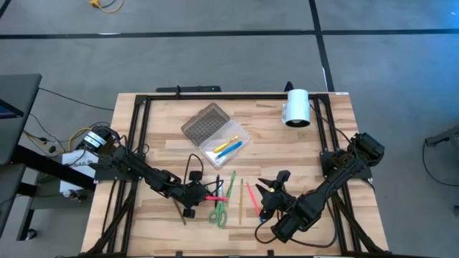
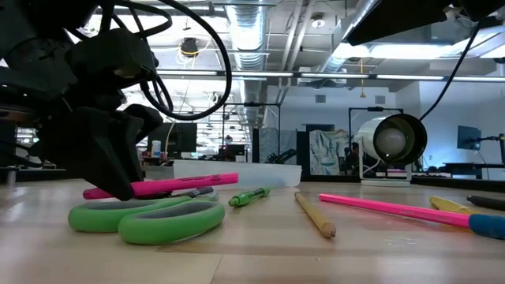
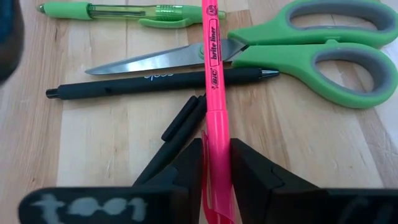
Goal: Pick & place school supplies into a supply box
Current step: Put the pink pen into the transparent supply box
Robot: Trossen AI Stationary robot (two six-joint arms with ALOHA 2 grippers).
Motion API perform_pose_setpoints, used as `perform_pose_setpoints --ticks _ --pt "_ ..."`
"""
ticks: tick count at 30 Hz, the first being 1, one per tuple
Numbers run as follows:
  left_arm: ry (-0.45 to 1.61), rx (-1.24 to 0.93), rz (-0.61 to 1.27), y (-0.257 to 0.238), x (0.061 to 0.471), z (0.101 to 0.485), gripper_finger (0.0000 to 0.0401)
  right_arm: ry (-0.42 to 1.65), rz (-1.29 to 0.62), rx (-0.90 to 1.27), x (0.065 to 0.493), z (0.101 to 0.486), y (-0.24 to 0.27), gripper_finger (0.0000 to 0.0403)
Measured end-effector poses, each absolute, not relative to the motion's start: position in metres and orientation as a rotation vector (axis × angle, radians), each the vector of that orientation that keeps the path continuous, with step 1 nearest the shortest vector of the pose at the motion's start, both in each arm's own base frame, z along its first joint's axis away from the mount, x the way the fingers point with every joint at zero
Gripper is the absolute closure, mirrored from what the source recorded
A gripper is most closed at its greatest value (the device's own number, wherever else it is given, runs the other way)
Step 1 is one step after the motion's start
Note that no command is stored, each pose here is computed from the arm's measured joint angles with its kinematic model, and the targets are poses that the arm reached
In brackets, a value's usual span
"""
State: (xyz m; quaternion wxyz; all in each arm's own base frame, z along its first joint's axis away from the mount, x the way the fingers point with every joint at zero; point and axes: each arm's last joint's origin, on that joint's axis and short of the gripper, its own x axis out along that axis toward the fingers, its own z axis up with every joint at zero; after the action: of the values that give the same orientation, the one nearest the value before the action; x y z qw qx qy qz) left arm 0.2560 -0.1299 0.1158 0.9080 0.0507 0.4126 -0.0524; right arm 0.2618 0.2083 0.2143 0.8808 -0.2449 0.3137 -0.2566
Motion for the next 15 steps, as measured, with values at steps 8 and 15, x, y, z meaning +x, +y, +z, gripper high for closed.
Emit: perform_pose_setpoints --ticks 8,15 --pt "0.829 0.140 -0.128 -0.1306 0.2574 0.1171 0.0344 0.654 -0.535 -0.510 0.2618 0.2143 0.2083 0.0296" --pt "0.815 0.179 -0.105 -0.1296 0.2581 0.1177 0.0344 0.656 -0.535 -0.513 0.2616 0.2142 0.2082 0.0296"
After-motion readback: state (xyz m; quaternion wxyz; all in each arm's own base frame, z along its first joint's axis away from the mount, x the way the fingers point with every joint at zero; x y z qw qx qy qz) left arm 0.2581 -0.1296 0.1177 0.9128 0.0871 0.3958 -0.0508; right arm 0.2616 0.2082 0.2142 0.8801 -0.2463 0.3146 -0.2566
